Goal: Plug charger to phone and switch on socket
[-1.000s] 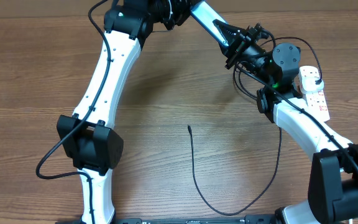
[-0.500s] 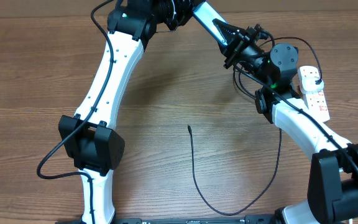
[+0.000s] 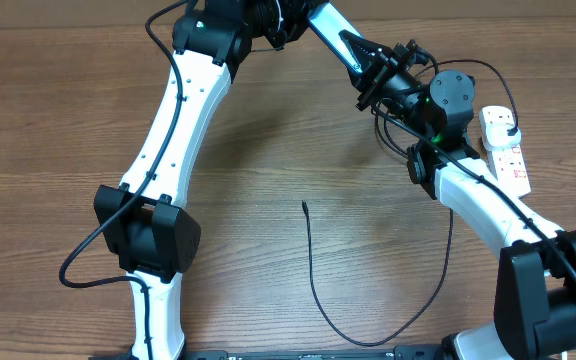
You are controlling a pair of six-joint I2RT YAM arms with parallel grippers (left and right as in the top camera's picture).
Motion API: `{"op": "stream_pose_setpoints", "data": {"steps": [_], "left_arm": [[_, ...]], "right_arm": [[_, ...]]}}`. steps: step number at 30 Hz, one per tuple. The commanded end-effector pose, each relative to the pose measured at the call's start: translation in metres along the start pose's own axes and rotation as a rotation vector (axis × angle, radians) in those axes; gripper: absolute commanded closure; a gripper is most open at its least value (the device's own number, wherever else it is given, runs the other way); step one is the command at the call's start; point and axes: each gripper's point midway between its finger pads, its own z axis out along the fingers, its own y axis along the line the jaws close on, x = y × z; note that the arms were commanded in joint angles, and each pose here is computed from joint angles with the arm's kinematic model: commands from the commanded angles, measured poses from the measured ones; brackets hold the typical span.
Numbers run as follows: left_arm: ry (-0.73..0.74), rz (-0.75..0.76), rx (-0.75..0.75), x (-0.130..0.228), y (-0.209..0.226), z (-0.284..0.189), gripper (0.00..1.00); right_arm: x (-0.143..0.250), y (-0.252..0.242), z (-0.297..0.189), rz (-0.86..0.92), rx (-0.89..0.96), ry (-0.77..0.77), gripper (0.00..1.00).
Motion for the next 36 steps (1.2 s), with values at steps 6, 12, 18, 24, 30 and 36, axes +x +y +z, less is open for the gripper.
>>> {"op": "stream_pose_setpoints", "data": {"steps": [6, 12, 18, 24, 30, 36], "left_arm": [[0.001, -0.02, -0.005, 0.0052, 0.0003, 0.0064, 0.86], [0.0, -0.019, -0.005, 0.0049, 0.0004, 0.0064, 0.89], [-0.001, -0.019, -0.005, 0.0049, 0.0004, 0.0065, 0.95], [-0.001, -0.019, -0.005, 0.0049, 0.0004, 0.0065, 0.96], [-0.001, -0.019, -0.005, 0.005, 0.0003, 0.0065, 0.96], [-0.015, -0.025, -0.006, -0.0035, 0.0028, 0.0028, 0.96]], "right_arm": [[0.0442, 0.0124, 0.0048, 0.101, 0.007, 0.137, 0.96], [0.0439, 0.0125, 0.0048, 0.101, 0.006, 0.136, 0.96], [0.044, 0.0124, 0.0048, 0.101, 0.007, 0.137, 0.96], [0.0439, 0.0124, 0.0048, 0.101, 0.007, 0.136, 0.79], [0.0438, 0.0124, 0.0048, 0.101, 0.007, 0.136, 0.53], [0.0437, 0.0123, 0.0047, 0.101, 0.007, 0.136, 0.11]]}}
